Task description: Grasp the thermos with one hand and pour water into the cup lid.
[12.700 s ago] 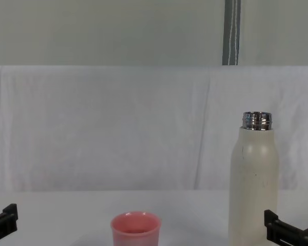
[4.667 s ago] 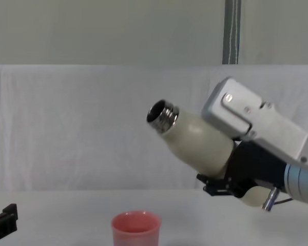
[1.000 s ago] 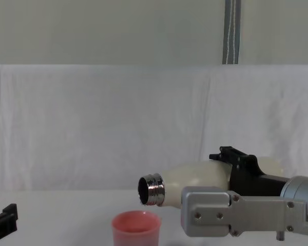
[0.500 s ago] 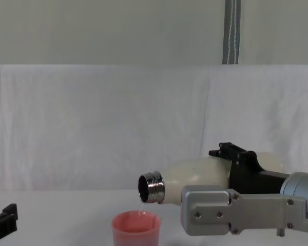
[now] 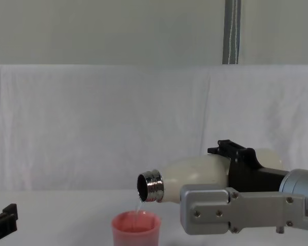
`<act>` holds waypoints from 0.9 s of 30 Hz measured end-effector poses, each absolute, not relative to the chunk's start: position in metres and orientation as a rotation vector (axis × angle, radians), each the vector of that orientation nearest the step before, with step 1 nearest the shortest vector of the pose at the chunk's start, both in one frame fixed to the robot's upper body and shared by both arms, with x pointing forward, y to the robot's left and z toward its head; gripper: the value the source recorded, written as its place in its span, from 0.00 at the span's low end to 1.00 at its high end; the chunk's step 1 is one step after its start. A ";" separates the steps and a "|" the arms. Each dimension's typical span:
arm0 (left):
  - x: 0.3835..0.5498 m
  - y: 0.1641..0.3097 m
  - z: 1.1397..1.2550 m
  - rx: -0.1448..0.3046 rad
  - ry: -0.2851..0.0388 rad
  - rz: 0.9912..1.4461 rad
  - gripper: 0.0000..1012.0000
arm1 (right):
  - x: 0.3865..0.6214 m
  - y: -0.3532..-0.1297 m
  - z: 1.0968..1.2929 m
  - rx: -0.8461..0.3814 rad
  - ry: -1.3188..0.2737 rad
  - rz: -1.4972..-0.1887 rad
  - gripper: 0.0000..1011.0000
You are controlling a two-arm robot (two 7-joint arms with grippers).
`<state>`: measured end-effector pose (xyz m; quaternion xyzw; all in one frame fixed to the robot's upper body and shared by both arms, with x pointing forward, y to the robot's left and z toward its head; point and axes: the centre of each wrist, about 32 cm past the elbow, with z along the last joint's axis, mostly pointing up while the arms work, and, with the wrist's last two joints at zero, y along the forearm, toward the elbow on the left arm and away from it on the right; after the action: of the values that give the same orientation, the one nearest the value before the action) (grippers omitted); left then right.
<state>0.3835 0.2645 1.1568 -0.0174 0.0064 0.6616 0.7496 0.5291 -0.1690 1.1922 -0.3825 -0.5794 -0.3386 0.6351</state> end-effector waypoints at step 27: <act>0.384 0.265 1.157 -0.038 0.014 1.446 0.99 | 0.528 -0.167 1.195 -0.882 -1.337 -0.766 0.95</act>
<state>0.3835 0.2645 1.1568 -0.0174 0.0064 0.6616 0.7496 0.5282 -0.1668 1.1948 -0.3853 -0.5842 -0.3346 0.6311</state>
